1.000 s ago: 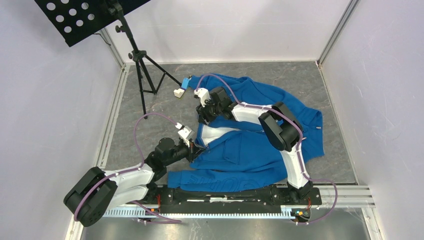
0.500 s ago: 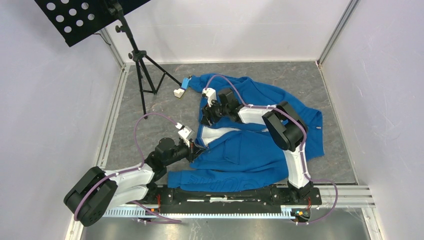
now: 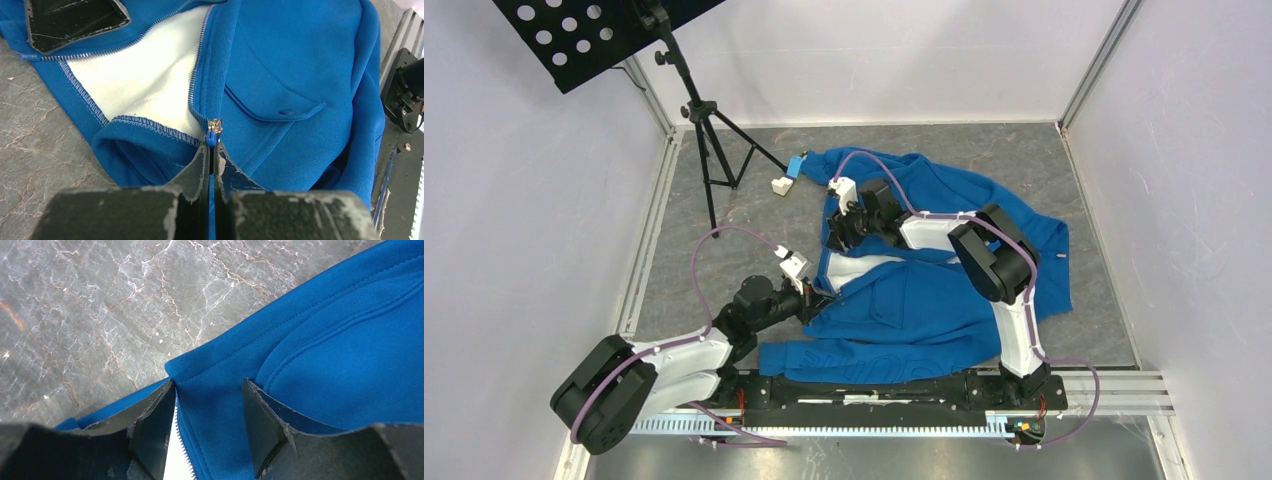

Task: Zip up the jacket

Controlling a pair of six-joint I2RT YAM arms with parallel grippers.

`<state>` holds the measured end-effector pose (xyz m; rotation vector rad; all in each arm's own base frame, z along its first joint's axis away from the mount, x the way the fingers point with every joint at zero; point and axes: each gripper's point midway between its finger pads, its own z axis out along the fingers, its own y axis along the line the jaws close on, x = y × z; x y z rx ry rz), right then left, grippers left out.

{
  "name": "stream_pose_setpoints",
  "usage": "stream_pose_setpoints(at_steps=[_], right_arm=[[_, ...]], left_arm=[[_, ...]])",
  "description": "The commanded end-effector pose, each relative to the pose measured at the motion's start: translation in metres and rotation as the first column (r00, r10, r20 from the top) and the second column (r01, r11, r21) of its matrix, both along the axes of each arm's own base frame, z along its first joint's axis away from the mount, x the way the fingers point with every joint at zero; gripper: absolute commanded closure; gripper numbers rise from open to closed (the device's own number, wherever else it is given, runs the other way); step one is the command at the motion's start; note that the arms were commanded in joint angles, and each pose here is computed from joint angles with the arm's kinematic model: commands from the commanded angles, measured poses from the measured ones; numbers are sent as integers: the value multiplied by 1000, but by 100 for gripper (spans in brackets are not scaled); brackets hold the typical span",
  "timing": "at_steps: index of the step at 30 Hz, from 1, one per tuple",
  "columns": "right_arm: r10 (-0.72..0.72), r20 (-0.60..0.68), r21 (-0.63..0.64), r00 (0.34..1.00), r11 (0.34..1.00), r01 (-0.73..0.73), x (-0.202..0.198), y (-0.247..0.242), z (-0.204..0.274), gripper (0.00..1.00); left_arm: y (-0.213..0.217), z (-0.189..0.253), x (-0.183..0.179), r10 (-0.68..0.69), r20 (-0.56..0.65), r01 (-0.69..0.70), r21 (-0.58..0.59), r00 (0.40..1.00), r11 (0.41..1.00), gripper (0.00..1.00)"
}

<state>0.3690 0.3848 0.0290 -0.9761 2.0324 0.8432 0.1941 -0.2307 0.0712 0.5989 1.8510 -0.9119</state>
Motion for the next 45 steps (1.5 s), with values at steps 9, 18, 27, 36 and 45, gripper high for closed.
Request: stream_pose_setpoints(at_steps=[9,18,27,36,45], right_arm=[[-85,162,-119,983,987,105,18,1,7,67],[-11,248,-41,969,999,22,13,11,77,85],[234,402,-91,885,972,-216,-39,-14,131,98],[321,503,-90,803,943,-321,-85,-57,161,100],[331,627,32,706,894,-447,-119,-64,191,100]], left_arm=[[-4,12,5,11,22,-11,-30,1000,999,98],[-5,20,9,15,56,-13,-34,998,999,98],[-12,51,23,-32,235,31,6,971,999,98],[-12,75,39,-66,376,31,97,924,995,98],[-27,103,48,-219,431,124,237,875,964,98]])
